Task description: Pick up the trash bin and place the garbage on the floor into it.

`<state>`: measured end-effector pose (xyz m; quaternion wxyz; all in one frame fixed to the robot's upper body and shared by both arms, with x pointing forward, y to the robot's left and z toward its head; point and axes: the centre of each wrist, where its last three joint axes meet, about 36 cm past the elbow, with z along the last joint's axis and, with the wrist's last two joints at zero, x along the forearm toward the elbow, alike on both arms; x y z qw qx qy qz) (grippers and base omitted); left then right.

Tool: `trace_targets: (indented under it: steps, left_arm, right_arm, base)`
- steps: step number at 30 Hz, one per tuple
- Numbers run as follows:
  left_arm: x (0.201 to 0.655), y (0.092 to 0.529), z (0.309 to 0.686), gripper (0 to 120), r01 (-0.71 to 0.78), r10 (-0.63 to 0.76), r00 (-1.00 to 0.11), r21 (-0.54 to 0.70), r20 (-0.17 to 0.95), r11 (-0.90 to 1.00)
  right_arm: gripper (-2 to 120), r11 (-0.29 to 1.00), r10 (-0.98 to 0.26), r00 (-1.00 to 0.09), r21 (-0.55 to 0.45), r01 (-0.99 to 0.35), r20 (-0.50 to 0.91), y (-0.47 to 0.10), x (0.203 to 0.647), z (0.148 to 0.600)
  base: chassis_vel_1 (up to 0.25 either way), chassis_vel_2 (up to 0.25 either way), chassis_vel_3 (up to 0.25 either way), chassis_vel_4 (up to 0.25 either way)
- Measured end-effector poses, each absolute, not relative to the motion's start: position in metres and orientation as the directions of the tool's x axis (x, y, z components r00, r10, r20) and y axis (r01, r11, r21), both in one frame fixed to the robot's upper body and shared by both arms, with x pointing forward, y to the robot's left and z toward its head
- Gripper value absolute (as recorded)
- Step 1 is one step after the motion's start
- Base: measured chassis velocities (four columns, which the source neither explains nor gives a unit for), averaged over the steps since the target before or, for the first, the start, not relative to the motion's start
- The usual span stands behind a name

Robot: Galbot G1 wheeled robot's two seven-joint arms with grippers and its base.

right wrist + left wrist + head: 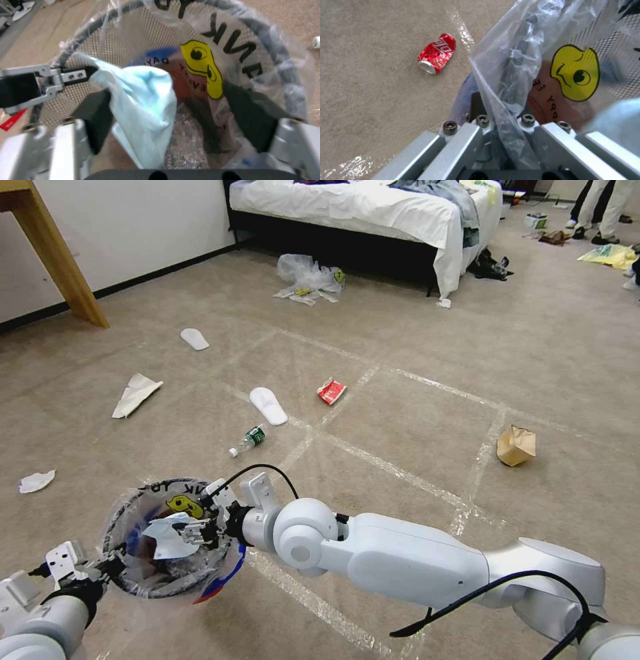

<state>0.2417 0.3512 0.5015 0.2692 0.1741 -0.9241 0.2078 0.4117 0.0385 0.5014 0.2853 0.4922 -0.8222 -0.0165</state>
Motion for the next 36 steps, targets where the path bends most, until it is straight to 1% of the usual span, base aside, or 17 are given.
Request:
trace_targets:
  steps: [2,3,4,5,18,24,26,36]
  left_arm:
    - [0.242,0.351,0.501,1,-0.434,-0.210,-0.794,-0.289,0.571,0.853]
    - [0.242,0.351,0.501,1,-0.434,-0.210,-0.794,-0.289,0.571,0.853]
    - [0.242,0.351,0.501,1,-0.434,-0.210,-0.793,-0.289,0.571,0.853]
    - [0.242,0.351,0.500,1,-0.434,-0.209,-0.793,-0.289,0.572,0.854]
    - [0.243,0.349,0.499,1,-0.430,-0.204,-0.793,-0.291,0.574,0.855]
    - [0.243,0.348,0.498,1,-0.430,-0.203,-0.792,-0.289,0.576,0.856]
    - [0.243,0.348,0.498,1,-0.430,-0.203,-0.791,-0.288,0.576,0.856]
    - [0.241,0.347,0.497,1,-0.432,-0.204,-0.788,-0.285,0.581,0.856]
  right_arm:
    - [94,0.514,-0.823,-0.356,0.310,-0.800,0.444,0.038,0.413,0.505]
    - [94,0.514,-0.823,-0.356,0.310,-0.800,0.444,0.038,0.413,0.505]
    - [99,0.512,-0.826,-0.358,0.314,-0.799,0.435,0.037,0.413,0.509]
    - [100,0.509,-0.831,-0.359,0.320,-0.799,0.425,0.037,0.414,0.513]
    - [100,0.530,-0.813,-0.373,0.303,-0.792,0.447,0.033,0.412,0.517]
    - [100,0.548,-0.804,-0.376,0.329,-0.769,0.460,0.029,0.414,0.520]
    - [100,0.559,-0.796,-0.366,0.352,-0.751,0.483,0.027,0.414,0.523]
    - [100,0.589,-0.768,-0.342,0.387,-0.709,0.542,0.023,0.410,0.527]
  base:
    - [0.000,0.000,0.000,0.000]
    - [0.000,0.000,0.000,0.000]
    - [0.000,0.000,0.000,0.000]
    - [0.000,0.000,0.000,0.000]
    - [0.000,0.000,0.000,0.000]
    - [0.000,0.000,0.000,0.000]
    - [0.000,0.000,0.000,0.000]
    - [0.000,0.000,0.000,0.000]
